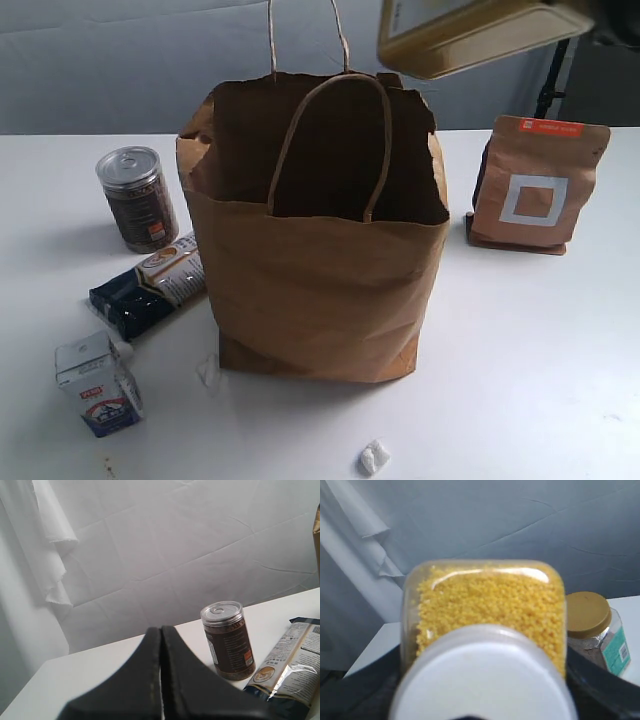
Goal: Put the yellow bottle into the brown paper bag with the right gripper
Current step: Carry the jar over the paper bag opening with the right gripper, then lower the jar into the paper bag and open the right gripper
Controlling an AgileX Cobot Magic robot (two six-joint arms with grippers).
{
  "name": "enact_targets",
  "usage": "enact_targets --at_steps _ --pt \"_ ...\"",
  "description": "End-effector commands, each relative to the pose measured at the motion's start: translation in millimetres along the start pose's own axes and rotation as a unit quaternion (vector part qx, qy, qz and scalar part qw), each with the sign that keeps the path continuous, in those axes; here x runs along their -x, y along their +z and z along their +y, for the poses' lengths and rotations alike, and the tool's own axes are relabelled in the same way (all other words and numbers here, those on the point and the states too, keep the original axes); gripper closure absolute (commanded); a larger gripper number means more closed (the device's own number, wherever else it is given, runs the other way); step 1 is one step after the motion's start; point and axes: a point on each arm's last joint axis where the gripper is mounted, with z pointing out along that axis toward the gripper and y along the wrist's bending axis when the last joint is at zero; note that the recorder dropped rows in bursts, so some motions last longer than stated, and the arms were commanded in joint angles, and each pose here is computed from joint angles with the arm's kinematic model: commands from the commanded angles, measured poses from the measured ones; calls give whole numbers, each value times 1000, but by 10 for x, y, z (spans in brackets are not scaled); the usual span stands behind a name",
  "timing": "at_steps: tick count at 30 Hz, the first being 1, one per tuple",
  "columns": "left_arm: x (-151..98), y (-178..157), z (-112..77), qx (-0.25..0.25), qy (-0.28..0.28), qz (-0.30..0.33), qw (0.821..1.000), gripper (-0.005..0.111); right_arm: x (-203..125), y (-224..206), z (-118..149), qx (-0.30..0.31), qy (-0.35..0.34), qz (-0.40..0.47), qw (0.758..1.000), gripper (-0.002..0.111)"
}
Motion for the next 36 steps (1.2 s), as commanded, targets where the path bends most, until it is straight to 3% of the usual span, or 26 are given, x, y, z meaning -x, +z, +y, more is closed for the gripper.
enact_targets --at_steps 1,10,18,36 --pt "-8 0 -5 -2 -4 -2 1000 107 102 334 171 33 28 -4 999 108" --pt "-8 0 -5 -2 -4 -2 1000 107 -51 880 414 40 12 42 998 108" --pt "-8 0 -5 -2 -4 -2 1000 107 -382 1157 354 -3 -6 118 993 108" --pt "-8 0 -5 -2 -4 -2 1000 107 -614 1179 245 -52 -33 220 974 108"
